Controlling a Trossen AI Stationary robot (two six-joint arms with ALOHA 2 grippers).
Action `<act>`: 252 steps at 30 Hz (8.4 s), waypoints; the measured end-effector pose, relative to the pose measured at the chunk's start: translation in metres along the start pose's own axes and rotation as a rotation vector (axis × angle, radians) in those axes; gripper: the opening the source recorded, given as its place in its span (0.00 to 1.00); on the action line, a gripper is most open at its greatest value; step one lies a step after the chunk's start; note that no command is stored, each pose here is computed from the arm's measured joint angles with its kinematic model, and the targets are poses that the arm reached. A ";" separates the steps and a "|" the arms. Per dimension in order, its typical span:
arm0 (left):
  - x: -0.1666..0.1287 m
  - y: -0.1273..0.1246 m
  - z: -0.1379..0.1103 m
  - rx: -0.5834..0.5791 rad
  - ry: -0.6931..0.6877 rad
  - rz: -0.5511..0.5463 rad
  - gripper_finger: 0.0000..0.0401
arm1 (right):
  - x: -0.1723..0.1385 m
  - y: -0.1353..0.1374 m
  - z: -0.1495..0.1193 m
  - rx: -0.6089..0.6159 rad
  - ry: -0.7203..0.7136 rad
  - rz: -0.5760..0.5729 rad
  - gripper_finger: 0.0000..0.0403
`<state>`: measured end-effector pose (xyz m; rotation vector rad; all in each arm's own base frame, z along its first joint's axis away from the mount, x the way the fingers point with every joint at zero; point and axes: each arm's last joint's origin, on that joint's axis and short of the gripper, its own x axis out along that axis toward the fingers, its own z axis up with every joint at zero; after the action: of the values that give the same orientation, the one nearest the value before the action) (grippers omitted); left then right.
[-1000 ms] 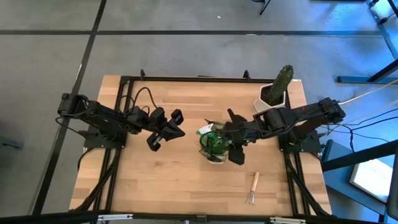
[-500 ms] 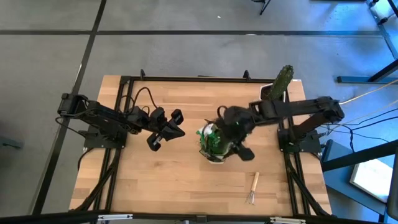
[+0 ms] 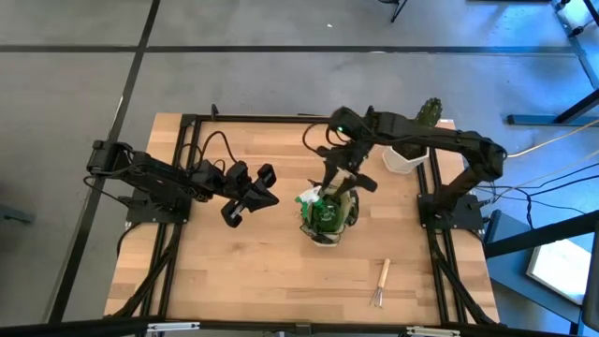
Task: Pick & Place Garden tools in Gardening bag
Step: Put the green spray bottle into the green gardening bag, then adjust the green gardening bag
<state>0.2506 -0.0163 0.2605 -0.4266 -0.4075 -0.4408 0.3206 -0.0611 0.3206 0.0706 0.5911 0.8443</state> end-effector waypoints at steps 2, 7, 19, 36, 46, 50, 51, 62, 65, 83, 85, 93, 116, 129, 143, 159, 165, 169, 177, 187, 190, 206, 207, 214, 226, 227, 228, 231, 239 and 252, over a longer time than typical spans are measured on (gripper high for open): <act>0.000 0.000 0.000 0.009 -0.001 0.011 0.04 | -0.001 -0.014 -0.007 0.015 -0.003 -0.012 0.49; 0.000 0.001 -0.001 0.012 0.005 0.021 0.04 | -0.003 -0.035 -0.021 0.017 0.027 -0.057 0.49; 0.000 0.004 -0.006 0.005 0.044 0.064 0.04 | 0.018 -0.064 -0.030 -0.027 0.082 -0.159 0.49; 0.001 0.002 -0.009 -0.007 0.061 0.064 0.04 | 0.030 -0.056 -0.037 0.050 0.132 -0.074 0.49; 0.001 0.002 -0.009 -0.007 0.059 0.068 0.04 | 0.047 -0.046 -0.030 0.029 0.150 -0.049 0.49; 0.001 0.002 -0.009 -0.007 0.059 0.068 0.04 | 0.052 -0.044 -0.029 0.055 0.181 -0.078 0.49; 0.001 0.002 -0.009 -0.007 0.059 0.068 0.04 | 0.053 -0.044 -0.029 0.062 0.203 -0.107 0.49; 0.001 0.002 -0.009 -0.006 0.059 0.068 0.04 | 0.053 -0.049 -0.029 0.157 0.263 -0.287 0.45; 0.001 0.002 -0.009 -0.007 0.059 0.068 0.04 | 0.053 -0.049 -0.029 0.160 0.262 -0.288 0.40; 0.001 0.002 -0.009 -0.006 0.060 0.067 0.04 | 0.050 -0.044 -0.034 0.270 0.309 -0.265 0.13; 0.001 0.002 -0.009 -0.006 0.060 0.067 0.04 | 0.050 -0.042 -0.035 0.283 0.320 -0.259 0.13; 0.001 0.002 -0.009 -0.006 0.060 0.067 0.04 | 0.035 -0.025 -0.025 0.260 0.310 -0.290 0.13; 0.001 0.002 -0.009 -0.006 0.060 0.068 0.04 | 0.043 -0.007 -0.037 0.216 0.339 -0.360 0.13; 0.001 0.002 -0.009 -0.006 0.060 0.068 0.04 | 0.046 -0.005 -0.042 0.244 0.326 -0.278 0.17; 0.001 0.002 -0.009 -0.006 0.059 0.068 0.04 | 0.046 -0.006 -0.042 0.298 0.333 -0.324 0.41; 0.001 0.002 -0.009 -0.006 0.059 0.068 0.04 | 0.011 0.028 -0.010 0.178 0.166 -0.414 0.70; 0.001 0.002 -0.009 -0.007 0.060 0.067 0.04 | 0.001 0.065 0.001 0.164 0.102 -0.296 0.69; 0.001 0.002 -0.009 -0.007 0.060 0.067 0.04 | 0.012 0.096 0.002 0.165 0.164 -0.212 0.64; 0.001 0.002 -0.010 -0.018 0.074 0.063 0.04 | 0.053 0.154 0.002 0.283 0.302 -0.228 0.42; 0.000 0.006 -0.015 -0.026 0.111 0.140 0.04 | 0.099 0.209 -0.040 0.571 0.461 -0.359 0.09; -0.002 0.010 -0.018 -0.034 0.141 0.176 0.04 | 0.106 0.212 -0.054 0.667 0.475 -0.415 0.08; -0.010 0.017 -0.065 -0.178 0.409 0.422 0.04 | 0.159 0.201 -0.137 0.747 0.509 -0.568 0.07; -0.010 0.019 -0.070 -0.193 0.428 0.434 0.03 | 0.159 0.200 -0.138 0.743 0.502 -0.605 0.07; -0.005 0.044 -0.111 -0.274 0.513 0.561 0.01 | 0.158 0.194 -0.137 0.673 0.388 -0.793 0.07; 0.027 0.059 -0.136 -0.310 0.532 0.549 0.00 | 0.169 0.193 -0.140 0.607 0.275 -0.927 0.06; 0.028 0.059 -0.136 -0.311 0.530 0.547 0.00 | 0.172 0.192 -0.141 0.601 0.272 -0.935 0.06; 0.029 0.058 -0.136 -0.311 0.527 0.545 0.00 | 0.175 0.191 -0.143 0.596 0.274 -0.945 0.06; 0.029 0.057 -0.136 -0.311 0.528 0.541 0.00 | 0.185 0.187 -0.146 0.577 0.266 -0.948 0.06; 0.030 0.057 -0.136 -0.302 0.530 0.537 0.00 | 0.208 0.177 -0.153 0.539 0.234 -0.936 0.06; 0.030 0.057 -0.136 -0.284 0.536 0.529 0.00 | 0.215 0.166 -0.138 0.500 0.095 -0.884 0.06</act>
<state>0.3412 -0.0434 0.1438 -0.6455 0.2930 -0.0812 0.2465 0.1824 0.1530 0.2059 0.8191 -0.1684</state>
